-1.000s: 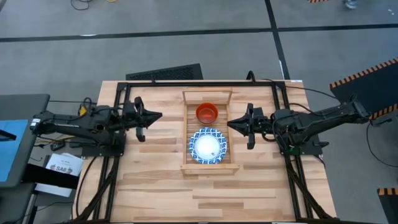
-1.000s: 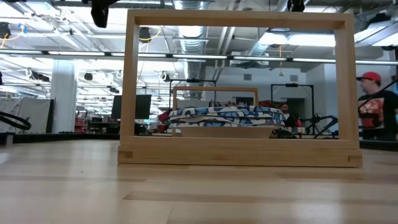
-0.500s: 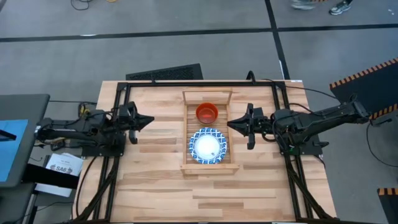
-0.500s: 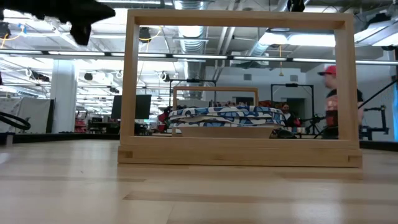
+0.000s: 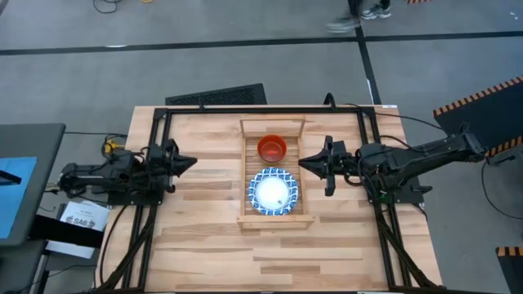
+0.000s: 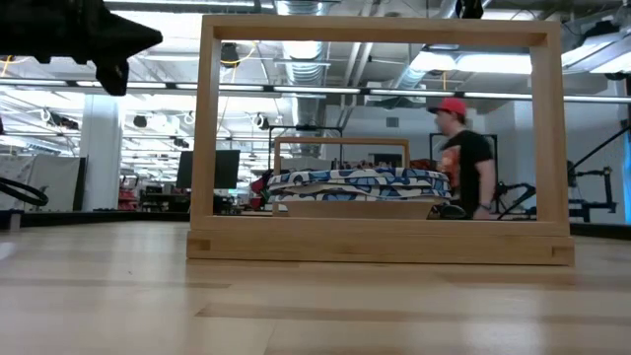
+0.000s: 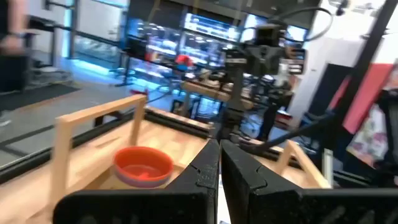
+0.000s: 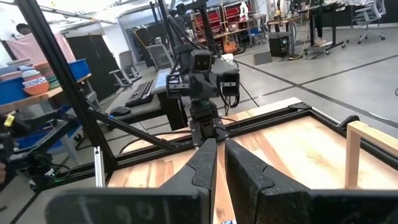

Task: Place and stack bowls onto a shelf
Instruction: Return to Home Position

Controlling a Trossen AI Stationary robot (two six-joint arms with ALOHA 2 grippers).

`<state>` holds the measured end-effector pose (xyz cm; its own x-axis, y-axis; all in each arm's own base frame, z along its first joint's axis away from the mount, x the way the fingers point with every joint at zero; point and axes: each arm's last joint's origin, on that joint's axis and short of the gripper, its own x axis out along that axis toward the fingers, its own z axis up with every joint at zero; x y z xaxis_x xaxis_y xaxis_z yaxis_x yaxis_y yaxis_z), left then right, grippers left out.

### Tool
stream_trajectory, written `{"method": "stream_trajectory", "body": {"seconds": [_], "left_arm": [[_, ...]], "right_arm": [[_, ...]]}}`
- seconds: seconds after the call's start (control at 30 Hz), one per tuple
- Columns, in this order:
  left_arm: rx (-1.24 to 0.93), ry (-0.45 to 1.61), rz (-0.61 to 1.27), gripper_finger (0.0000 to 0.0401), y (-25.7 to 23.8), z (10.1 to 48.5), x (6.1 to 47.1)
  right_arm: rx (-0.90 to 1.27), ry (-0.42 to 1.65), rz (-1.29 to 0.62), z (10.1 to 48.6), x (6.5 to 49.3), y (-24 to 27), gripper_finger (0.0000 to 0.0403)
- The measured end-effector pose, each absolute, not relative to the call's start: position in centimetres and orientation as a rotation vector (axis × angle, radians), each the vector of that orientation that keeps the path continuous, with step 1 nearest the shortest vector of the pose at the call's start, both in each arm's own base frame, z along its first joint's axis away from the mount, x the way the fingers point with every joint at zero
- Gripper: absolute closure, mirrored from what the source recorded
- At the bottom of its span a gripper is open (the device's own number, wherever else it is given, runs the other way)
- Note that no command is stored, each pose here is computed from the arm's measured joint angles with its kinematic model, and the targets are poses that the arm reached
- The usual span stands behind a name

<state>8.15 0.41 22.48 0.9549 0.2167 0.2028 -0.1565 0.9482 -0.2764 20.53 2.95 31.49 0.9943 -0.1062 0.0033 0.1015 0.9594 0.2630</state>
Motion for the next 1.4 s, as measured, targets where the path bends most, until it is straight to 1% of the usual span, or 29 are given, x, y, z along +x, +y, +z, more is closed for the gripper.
{"method": "stream_trajectory", "body": {"seconds": [0.23, 0.4, 0.77, 0.83, 0.9, 1.0, 1.07, 1.13, 1.27, 1.33, 1.4], "left_arm": [[-0.261, -0.175, 0.143, 0.0401, 0.2, 20.3, 8.9], [-0.295, -0.115, 0.137, 0.0401, 0.2, 17.5, 9.6], [-0.278, -0.07, 0.133, 0.0401, 0.1, 17.1, 9.8], [-0.29, -0.071, 0.132, 0.0401, 0.1, 17.1, 9.8], [-0.303, -0.072, 0.132, 0.0401, 0.1, 17.1, 9.8], [-0.306, -0.072, 0.132, 0.0401, 0.1, 17.1, 9.8], [-0.303, -0.071, 0.133, 0.0401, 0.1, 17.1, 9.8], [-0.302, -0.071, 0.133, 0.0401, 0.1, 17.1, 9.8], [-0.304, -0.071, 0.135, 0.0401, 0.1, 17.1, 9.8], [-0.304, -0.071, 0.135, 0.0401, 0.1, 17.1, 9.8], [-0.304, -0.07, 0.135, 0.0401, 0.1, 17.1, 9.8]], "right_arm": [[0.354, 0.035, -0.113, 30.9, 20.5, 3.0, 0.0344], [0.379, 0.046, -0.114, 30.8, 20.5, 3.0, 0.0344], [0.42, 0.066, -0.12, 30.6, 20.5, 3.0, 0.0346], [0.41, 0.1, -0.122, 30.3, 20.4, 3.1, 0.0359], [0.388, 0.152, -0.097, 29.9, 20.2, 3.2, 0.0382], [0.362, 0.236, -0.026, 29.4, 19.5, 3.5, 0.0385], [0.339, 0.249, 0.007, 28.7, 18.9, 3.6, 0.0384], [0.347, 0.221, 0.025, 27.3, 18.0, 3.6, 0.0385], [0.402, 0.089, 0.067, 24.1, 16.0, 3.8, 0.0386], [0.407, 0.039, 0.085, 23.3, 15.0, 3.6, 0.0386], [0.409, 0.013, 0.064, 22.7, 14.2, 3.0, 0.0386]]}}
